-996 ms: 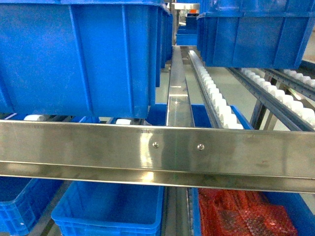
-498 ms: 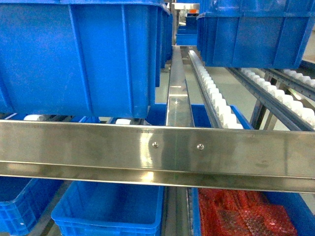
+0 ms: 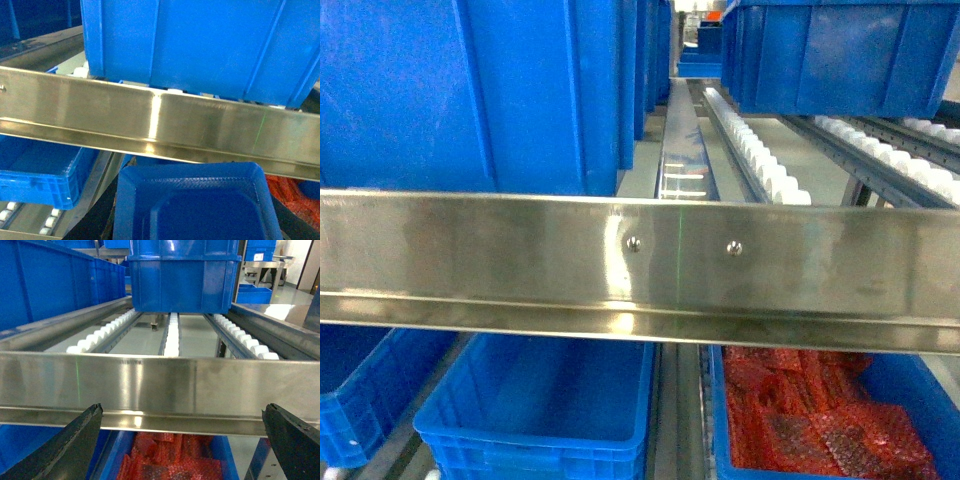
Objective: Pick blue part to blue bin on bottom shelf
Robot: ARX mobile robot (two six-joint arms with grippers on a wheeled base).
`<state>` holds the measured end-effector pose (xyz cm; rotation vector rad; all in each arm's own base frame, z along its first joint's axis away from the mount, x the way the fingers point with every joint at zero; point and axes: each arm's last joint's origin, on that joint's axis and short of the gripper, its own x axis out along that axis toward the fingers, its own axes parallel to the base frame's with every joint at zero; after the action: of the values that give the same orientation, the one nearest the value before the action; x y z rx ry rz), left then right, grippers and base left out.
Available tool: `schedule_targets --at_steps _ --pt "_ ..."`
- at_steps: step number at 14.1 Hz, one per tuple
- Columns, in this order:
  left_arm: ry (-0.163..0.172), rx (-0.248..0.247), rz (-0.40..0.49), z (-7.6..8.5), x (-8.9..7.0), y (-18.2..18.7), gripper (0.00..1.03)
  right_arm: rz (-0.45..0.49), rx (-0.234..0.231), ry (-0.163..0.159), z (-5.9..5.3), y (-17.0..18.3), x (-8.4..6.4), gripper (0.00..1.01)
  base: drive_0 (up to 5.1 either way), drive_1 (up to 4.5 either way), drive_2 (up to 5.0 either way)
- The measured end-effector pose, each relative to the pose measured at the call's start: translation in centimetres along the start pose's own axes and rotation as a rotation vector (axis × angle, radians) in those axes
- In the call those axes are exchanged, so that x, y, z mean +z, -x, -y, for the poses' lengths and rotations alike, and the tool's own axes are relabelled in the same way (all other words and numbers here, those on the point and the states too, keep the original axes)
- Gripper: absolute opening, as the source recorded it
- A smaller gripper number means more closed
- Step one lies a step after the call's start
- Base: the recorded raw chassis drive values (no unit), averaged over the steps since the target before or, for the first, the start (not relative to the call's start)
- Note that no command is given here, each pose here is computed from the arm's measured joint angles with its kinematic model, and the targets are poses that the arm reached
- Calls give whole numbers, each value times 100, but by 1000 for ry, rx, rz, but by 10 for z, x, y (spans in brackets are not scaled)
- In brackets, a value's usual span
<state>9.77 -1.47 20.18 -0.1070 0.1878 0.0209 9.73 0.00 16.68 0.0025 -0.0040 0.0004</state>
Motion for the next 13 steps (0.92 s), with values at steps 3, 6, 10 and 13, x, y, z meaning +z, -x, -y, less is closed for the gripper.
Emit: schedule_targets --at_steps 3,6,10,13 --pt "0 0 -1 0 0 0 43 -3 0 0 0 0 0 98 0 0 0" --pt "0 1 -1 0 0 0 43 -2 0 0 0 0 0 98 0 0 0" --pt "0 1 -2 0 0 0 43 -3 0 0 0 0 0 98 0 0 0" --pt "0 0 -1 0 0 0 43 -2 -1 0 0 0 0 98 0 0 0"
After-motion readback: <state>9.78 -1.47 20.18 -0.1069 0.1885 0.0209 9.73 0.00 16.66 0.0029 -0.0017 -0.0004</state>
